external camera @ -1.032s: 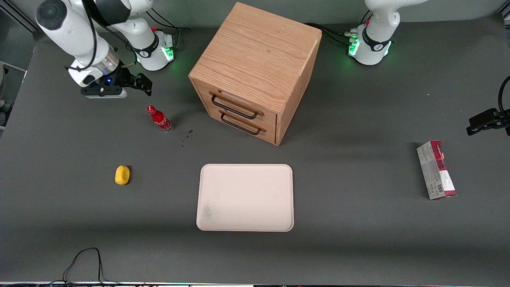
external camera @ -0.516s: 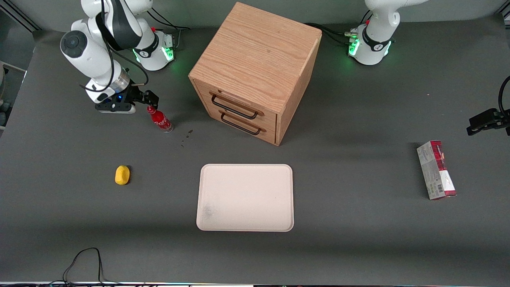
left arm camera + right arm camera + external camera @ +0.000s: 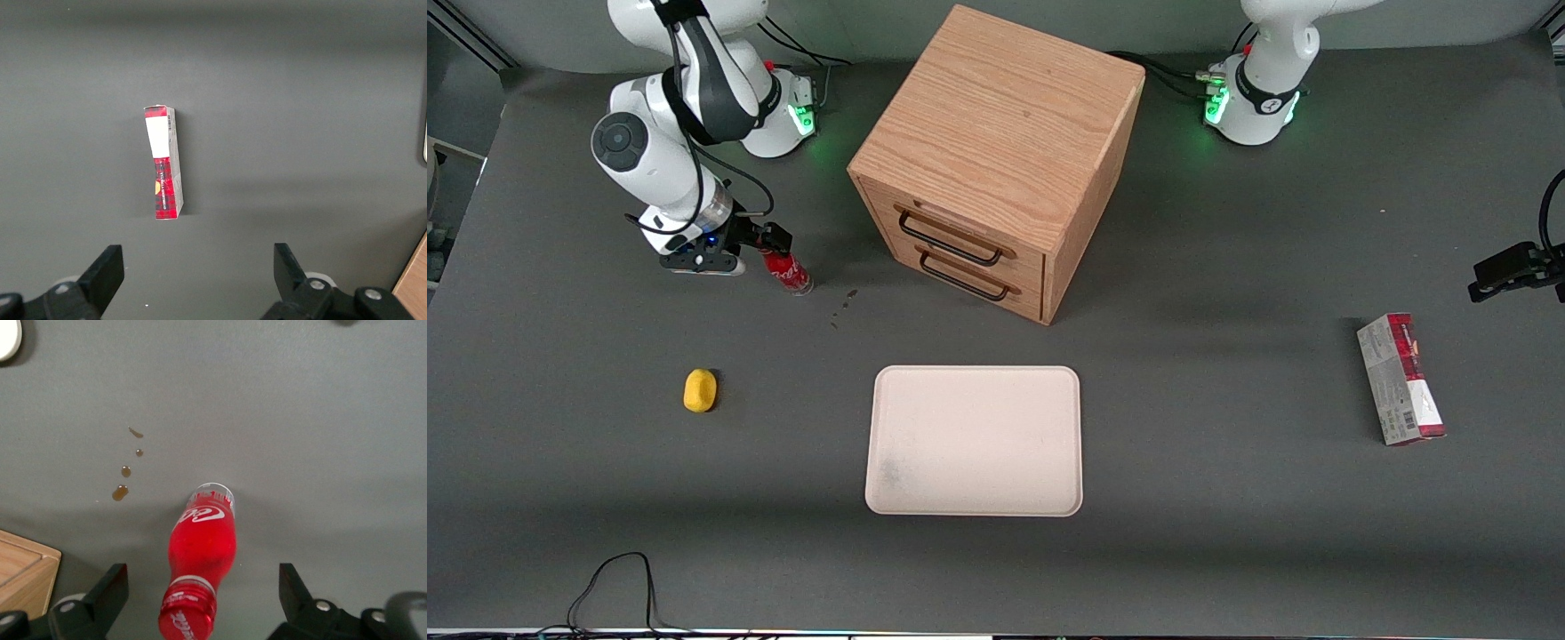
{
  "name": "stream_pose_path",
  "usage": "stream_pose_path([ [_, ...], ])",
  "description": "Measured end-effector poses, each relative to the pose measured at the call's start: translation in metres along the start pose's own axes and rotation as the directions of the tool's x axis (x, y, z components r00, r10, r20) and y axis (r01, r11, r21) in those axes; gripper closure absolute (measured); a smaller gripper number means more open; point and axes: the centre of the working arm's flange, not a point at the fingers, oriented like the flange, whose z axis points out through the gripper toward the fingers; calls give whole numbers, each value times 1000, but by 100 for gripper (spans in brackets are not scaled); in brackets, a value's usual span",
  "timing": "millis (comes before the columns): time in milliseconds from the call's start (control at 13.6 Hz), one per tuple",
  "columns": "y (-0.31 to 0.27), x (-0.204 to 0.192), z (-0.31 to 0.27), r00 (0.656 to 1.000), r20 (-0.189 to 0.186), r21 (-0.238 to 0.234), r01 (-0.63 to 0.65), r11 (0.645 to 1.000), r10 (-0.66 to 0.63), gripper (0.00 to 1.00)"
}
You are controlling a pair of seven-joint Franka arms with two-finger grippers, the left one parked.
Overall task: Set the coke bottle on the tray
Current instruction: 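Close the right gripper around the bottle's cap end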
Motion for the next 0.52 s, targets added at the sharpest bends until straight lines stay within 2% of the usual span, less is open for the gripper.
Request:
stream_pose_path([
  [295,-2,-5,4,1000,27,-9,8,1000,-8,0],
  [442,-2,-6,5,999,33,-11,9,1000,-9,4],
  [516,-2,-6,5,999,35,-12,9,1000,-9,14],
])
